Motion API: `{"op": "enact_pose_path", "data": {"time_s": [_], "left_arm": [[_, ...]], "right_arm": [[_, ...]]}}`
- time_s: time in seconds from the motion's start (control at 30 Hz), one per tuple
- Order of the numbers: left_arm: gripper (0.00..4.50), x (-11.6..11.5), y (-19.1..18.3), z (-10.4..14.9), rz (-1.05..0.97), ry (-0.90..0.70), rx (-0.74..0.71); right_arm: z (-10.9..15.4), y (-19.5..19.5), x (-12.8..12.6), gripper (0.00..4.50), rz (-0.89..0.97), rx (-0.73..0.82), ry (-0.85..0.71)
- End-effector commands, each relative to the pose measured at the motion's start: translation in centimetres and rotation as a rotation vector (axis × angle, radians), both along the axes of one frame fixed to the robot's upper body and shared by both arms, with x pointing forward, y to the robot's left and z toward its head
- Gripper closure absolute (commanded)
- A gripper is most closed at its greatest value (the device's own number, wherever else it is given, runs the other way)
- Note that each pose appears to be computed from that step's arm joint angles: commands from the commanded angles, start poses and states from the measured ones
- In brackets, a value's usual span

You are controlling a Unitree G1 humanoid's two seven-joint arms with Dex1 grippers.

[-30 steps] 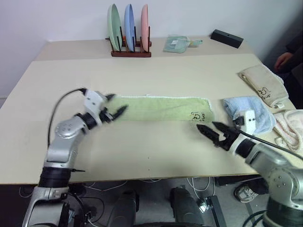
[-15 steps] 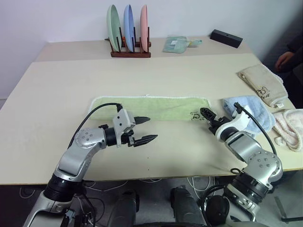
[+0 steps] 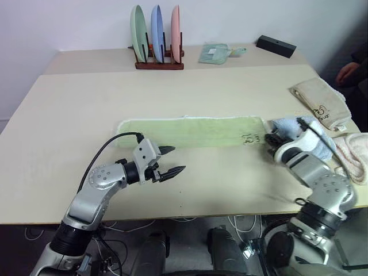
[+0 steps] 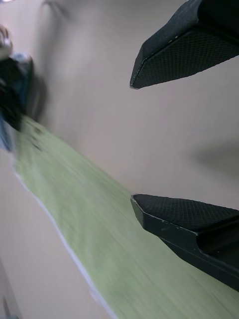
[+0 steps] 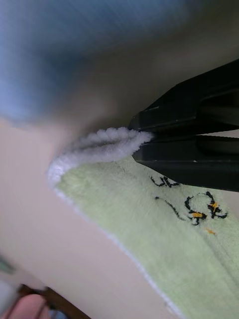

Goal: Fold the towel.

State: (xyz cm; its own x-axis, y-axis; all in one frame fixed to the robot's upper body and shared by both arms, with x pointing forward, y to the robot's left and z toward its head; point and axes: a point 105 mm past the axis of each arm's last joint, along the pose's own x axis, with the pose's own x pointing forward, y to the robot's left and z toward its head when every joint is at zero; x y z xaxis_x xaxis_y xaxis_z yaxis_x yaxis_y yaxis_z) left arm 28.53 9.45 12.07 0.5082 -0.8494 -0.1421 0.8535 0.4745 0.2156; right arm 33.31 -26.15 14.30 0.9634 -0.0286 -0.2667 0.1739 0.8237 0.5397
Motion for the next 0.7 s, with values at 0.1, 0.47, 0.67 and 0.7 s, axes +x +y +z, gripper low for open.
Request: {"op": "enact_pose_path", "data": {"time_s": [0.1,0.47,0.67,0.7], "left_arm": [[1.05,0.7,0.4,1.0,0.023,-0.059,-0.003],[1.05,1.5,-0.6,1.3,0.02,-0.081,-0.021],[1.05,1.4,-0.2,1.2,0.054,-0.083,-0.026],[1.05,1.3,-0.2,1.2,0.056,-0.083,-0.026]], "right_arm": [[5.4,1.2,-1.0,4.46,0.183,-0.302,-0.142],[2.7,14.9,0.0,4.46,0.772,-0.691,-0.163],[-0.2,17.4,1.2,4.46,0.809,-0.7,-0.137],[-0.3,17.3,1.4,4.46,0.805,-0.702,-0.136]]}}
